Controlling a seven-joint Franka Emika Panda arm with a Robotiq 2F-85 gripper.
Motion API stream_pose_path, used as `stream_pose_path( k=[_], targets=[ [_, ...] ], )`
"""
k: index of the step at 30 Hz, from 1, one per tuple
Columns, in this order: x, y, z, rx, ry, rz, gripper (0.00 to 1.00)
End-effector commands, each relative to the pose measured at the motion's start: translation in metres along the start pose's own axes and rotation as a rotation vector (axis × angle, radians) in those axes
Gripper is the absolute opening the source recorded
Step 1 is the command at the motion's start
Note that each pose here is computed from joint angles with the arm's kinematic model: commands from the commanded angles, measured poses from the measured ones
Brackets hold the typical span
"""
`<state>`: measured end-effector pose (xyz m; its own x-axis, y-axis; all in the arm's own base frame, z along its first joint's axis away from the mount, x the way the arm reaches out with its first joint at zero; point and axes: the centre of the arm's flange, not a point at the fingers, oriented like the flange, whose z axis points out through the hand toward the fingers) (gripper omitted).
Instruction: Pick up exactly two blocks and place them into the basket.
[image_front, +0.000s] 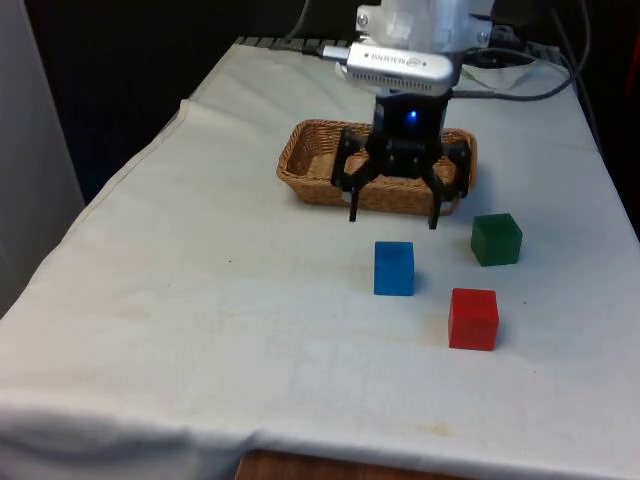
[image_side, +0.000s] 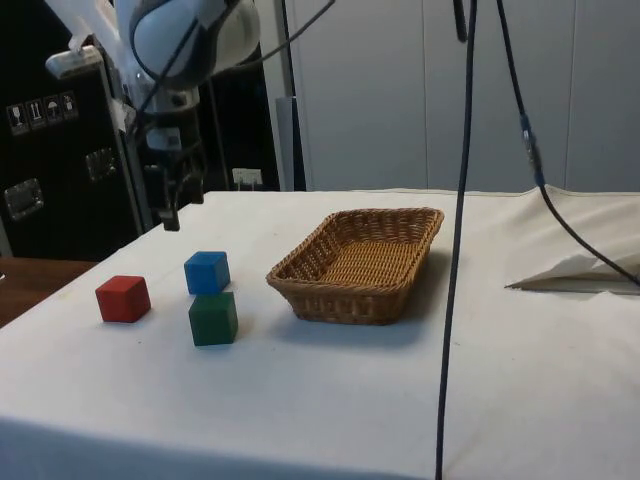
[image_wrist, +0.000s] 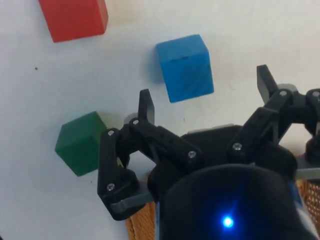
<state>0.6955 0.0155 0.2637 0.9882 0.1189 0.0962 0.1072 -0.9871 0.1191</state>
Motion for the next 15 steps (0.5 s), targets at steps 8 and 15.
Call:
stream_pose_path(
  k=[8,15],
  targets=[
    [-0.001,-0.005,0.025,0.029,0.008,-0.04,1.0],
    [-0.003,-0.008,0.041,0.046,0.005,-0.059,1.0]
  ],
)
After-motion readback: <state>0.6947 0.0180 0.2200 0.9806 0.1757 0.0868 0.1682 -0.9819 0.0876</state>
